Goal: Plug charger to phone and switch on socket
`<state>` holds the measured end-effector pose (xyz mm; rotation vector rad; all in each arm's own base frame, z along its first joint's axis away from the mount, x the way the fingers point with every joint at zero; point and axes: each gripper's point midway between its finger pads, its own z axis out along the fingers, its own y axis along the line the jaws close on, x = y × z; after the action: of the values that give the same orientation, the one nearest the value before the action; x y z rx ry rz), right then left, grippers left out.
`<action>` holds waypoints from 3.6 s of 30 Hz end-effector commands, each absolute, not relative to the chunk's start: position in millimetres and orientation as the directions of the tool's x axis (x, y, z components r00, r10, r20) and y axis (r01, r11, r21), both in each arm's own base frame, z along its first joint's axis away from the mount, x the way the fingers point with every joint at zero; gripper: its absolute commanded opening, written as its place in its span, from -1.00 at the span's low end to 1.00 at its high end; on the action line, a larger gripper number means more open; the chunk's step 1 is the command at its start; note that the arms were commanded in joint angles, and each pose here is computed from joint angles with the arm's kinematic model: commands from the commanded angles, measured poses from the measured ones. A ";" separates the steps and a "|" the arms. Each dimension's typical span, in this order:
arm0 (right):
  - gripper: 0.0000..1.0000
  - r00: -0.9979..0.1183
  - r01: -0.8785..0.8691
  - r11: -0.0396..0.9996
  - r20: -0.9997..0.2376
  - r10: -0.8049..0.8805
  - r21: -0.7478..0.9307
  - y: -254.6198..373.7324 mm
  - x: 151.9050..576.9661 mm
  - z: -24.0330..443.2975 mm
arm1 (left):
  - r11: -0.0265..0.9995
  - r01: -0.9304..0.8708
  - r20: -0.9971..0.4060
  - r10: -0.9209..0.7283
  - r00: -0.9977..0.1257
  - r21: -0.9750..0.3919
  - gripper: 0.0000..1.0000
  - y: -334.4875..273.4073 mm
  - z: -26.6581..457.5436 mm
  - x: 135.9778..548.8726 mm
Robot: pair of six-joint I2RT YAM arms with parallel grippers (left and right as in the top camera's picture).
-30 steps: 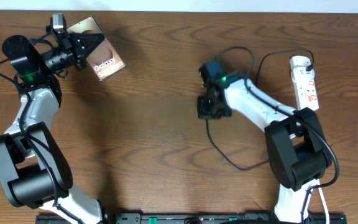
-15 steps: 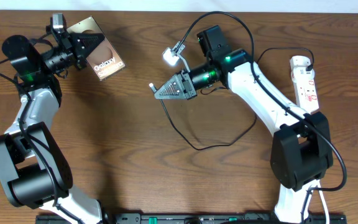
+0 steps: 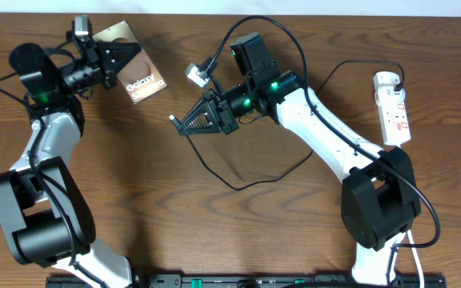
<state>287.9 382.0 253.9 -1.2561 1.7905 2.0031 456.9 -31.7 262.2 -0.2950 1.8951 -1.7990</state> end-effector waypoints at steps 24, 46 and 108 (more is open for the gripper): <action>-0.98 -0.650 -0.550 -0.333 -0.643 -0.405 0.766 393.9 304.2 225.9 | 0.115 0.244 -0.269 -0.468 -0.842 -0.963 -0.86 -35.0 273.0 453.9; -0.98 -0.618 -0.604 -0.343 -0.695 -0.369 0.719 392.9 316.6 224.3 | 0.108 0.278 -0.297 -0.415 -0.860 -0.954 -0.86 -55.3 277.0 448.8; -0.98 -0.626 -0.596 -0.342 -0.687 -0.369 0.727 398.1 327.8 222.5 | 0.106 0.317 -0.333 -0.378 -0.864 -0.943 -0.86 -66.0 281.2 444.1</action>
<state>326.4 400.7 222.7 -1.2627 1.7047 2.0768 447.3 -65.7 275.3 -0.1004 1.8934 -1.8198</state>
